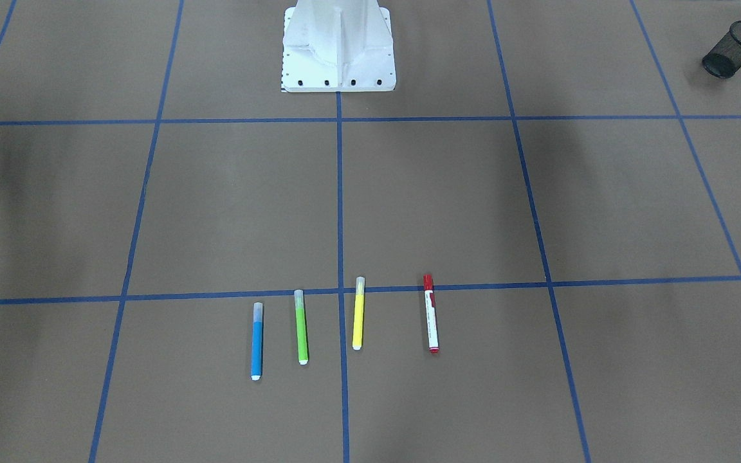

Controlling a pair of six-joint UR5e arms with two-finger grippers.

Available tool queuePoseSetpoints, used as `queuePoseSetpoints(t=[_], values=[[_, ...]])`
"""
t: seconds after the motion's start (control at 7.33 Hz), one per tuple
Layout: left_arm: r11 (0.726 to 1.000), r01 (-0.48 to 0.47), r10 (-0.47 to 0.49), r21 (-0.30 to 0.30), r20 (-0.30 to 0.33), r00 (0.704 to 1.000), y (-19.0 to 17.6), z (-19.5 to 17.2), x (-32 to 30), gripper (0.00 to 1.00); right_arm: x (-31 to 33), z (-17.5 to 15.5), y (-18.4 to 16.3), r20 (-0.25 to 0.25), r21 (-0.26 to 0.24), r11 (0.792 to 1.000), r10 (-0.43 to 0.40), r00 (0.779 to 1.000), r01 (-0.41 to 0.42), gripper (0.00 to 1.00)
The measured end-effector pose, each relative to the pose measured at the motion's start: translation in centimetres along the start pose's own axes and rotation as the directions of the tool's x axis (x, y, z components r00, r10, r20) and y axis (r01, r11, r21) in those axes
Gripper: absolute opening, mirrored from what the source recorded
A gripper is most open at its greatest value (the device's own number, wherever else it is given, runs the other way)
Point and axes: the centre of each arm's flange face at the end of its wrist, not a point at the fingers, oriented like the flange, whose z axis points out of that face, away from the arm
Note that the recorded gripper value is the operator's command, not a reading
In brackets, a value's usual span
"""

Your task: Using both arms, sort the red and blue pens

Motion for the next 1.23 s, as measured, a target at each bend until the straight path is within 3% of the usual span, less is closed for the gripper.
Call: queuePoseSetpoints(t=[0.41, 0.82, 1.23], values=[[1.0, 0.005, -0.005, -0.007, 0.002, 1.0, 0.0, 0.4, -0.3, 1.0, -2.8, 1.4, -0.1, 0.043, -0.013, 1.0, -0.024, 0.999, 0.025, 1.0], [1.0, 0.006, -0.006, -0.012, 0.001, 1.0, 0.0, 0.6, -0.5, 1.0, -8.7, 4.0, -0.7, 0.081, -0.003, 1.0, 0.016, 0.997, -0.016, 0.99], [1.0, -0.007, 0.007, 0.003, -0.001, 1.0, -0.1, 1.7, -1.5, 1.0, -15.6, 6.0, -2.7, 0.083, 0.012, 0.999, 0.039, 0.996, -0.041, 0.99]])
